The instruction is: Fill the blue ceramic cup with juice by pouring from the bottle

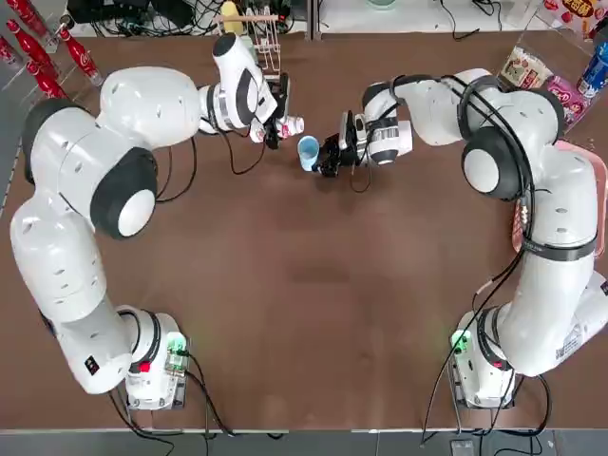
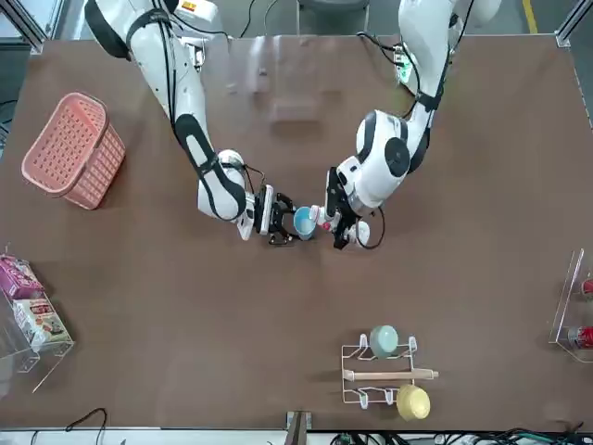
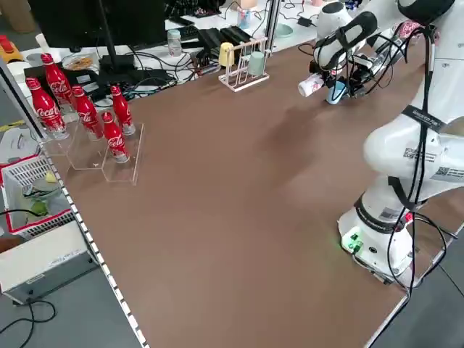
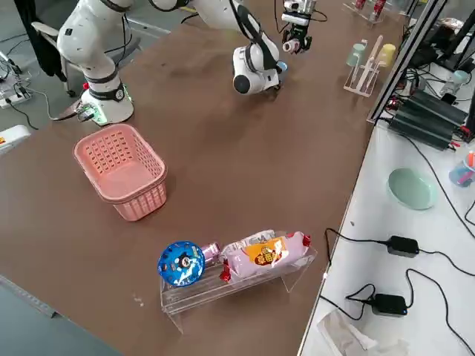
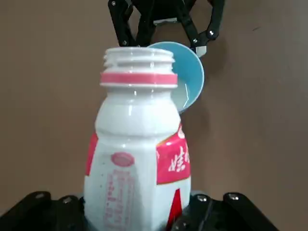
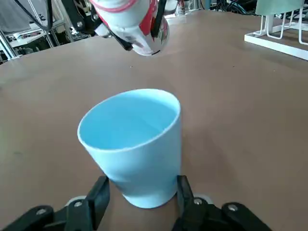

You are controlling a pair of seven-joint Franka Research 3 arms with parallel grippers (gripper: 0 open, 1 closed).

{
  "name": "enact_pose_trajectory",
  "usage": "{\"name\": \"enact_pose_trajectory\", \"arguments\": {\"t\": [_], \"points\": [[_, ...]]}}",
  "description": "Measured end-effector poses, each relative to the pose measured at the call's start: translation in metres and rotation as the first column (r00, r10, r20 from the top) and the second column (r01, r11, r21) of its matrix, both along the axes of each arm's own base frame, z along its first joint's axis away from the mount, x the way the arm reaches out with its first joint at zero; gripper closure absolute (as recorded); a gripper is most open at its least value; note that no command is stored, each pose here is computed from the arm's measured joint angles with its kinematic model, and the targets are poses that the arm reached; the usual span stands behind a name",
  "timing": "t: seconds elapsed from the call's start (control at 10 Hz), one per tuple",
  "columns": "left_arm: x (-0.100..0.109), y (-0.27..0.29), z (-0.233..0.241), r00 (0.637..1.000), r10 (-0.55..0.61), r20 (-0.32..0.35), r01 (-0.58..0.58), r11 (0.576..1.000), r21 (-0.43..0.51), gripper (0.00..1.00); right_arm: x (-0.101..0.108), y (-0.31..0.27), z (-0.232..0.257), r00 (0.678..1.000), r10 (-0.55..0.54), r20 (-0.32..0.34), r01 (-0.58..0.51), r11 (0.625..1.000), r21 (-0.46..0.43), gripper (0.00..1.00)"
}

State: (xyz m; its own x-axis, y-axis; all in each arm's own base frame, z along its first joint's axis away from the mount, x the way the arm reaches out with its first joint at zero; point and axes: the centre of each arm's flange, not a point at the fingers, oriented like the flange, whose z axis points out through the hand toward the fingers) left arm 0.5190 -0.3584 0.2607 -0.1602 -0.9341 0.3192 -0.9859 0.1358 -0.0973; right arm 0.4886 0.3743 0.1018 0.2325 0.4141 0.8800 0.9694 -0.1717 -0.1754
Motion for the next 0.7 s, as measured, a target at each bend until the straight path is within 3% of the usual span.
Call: {"name": "enact_pose_trajectory", "arguments": {"t": [0.7], "points": [[0.0023, -0.0078, 0.0061, 0.999, -0.026, 0.02, 0.025, 0.998, 0.053, 0.64, 0.0004, -0.0007, -0.0001, 1.0, -0.001, 0.0, 0.001, 1.0, 0.001, 0.35]]}}
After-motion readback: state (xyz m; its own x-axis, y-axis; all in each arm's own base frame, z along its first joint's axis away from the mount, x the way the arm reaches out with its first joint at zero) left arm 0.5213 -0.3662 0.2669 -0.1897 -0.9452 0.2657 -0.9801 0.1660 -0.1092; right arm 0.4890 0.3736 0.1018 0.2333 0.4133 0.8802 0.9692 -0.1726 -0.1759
